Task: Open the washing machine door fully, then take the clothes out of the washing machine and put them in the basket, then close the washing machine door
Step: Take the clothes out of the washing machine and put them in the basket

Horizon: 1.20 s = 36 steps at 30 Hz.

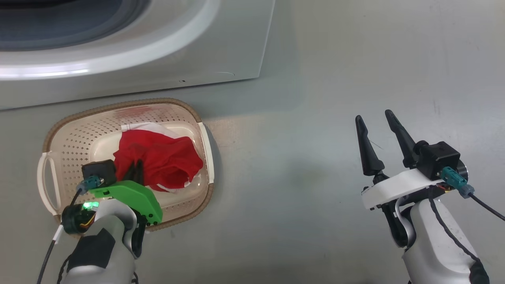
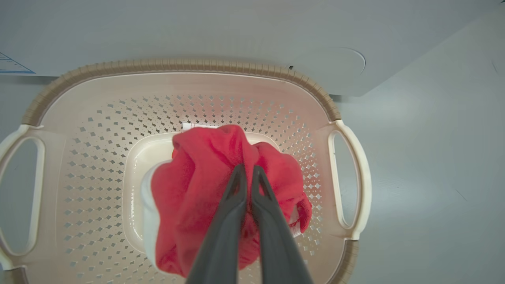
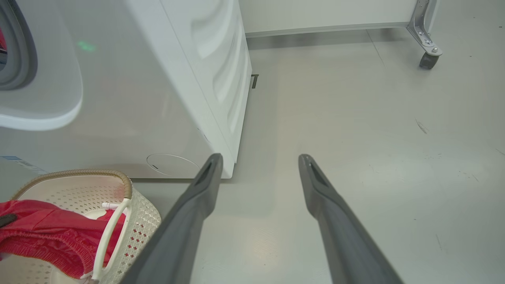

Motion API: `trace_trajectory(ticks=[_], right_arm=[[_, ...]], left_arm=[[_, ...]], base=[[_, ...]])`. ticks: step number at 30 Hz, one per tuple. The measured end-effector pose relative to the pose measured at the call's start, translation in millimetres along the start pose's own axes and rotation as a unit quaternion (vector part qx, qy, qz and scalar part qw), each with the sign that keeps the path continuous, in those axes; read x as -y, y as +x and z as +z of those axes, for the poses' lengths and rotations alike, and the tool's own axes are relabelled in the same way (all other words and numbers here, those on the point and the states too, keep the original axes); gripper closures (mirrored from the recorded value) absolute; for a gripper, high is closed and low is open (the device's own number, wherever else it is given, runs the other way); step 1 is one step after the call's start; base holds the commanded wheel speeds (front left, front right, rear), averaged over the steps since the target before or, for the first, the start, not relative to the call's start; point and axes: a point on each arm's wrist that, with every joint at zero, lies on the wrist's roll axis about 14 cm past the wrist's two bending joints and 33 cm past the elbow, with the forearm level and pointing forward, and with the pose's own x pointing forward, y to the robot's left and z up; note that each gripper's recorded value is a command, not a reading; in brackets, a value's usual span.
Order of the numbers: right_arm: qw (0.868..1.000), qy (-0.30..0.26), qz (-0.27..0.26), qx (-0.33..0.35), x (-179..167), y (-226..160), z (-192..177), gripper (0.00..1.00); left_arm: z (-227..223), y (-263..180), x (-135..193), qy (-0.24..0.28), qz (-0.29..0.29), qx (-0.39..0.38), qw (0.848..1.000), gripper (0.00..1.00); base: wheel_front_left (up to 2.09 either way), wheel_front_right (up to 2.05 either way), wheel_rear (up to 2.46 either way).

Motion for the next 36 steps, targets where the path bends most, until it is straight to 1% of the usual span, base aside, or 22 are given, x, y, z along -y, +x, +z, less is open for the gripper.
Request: trace_trajectory(ticks=[6,9,10,11,12,13,17,23,27,32,36], right_arm=[[1.0,0.002,-0.009,-0.012,9.5,8.5,-12.1,0.0],[1.0,0.002,-0.014,-0.018,14.5,12.4,-17.7,0.0],[1.0,0.002,-0.017,-0.019,17.0,13.5,-18.8,0.0],[1.0,0.002,-0.021,-0.02,20.3,13.8,-19.8,0.0],[0.999,0.001,-0.026,-0.021,23.6,13.5,-20.8,0.0],[0.999,0.001,-0.03,-0.022,26.4,13.2,-22.0,0.0],[0.999,0.002,-0.036,-0.02,30.3,13.0,-20.5,0.0],[1.0,0.001,-0.028,-0.01,24.4,13.1,-12.1,0.0],[1.0,0.0,-0.024,-0.002,20.4,11.8,-3.9,0.0],[1.0,-0.002,-0.015,0.012,14.1,8.9,8.8,0.0],[1.0,-0.003,-0.01,0.026,8.5,5.7,20.9,0.0]], left_arm=[[-6.2,19.5,-2.5,0.01,0.002,-0.013,1.0,1.0],[-17.0,25.5,-7.1,0.011,0.007,-0.028,1.0,1.0],[-22.2,26.6,-7.8,0.015,0.008,-0.035,0.999,0.98],[-26.7,27.4,-7.9,0.018,0.007,-0.042,0.999,0.64],[-29.7,28.3,-7.5,0.018,0.007,-0.046,0.999,0.17],[-32.2,29.1,-7.2,0.018,0.006,-0.049,0.999,0.0],[-31.8,28.4,-7.7,0.02,0.007,-0.046,0.999,0.0],[-22.1,21.5,-13.7,0.018,0.02,-0.032,0.999,0.0],[-11.7,16.0,-12.0,0.018,0.018,-0.017,1.0,0.0],[22.7,8.8,-5.0,-0.001,0.011,0.039,0.999,0.0],[44.2,-1.7,1.4,0.003,0.0,0.076,0.997,0.0]], base=[[0.0,0.0,0.0],[0.0,0.0,0.0],[0.0,0.0,0.0],[0.0,0.0,0.0],[0.0,0.0,0.0],[0.0,0.0,0.0],[0.0,0.0,0.0],[0.0,0.0,0.0],[0.0,0.0,0.0],[0.0,0.0,0.0],[0.0,0.0,0.0]])
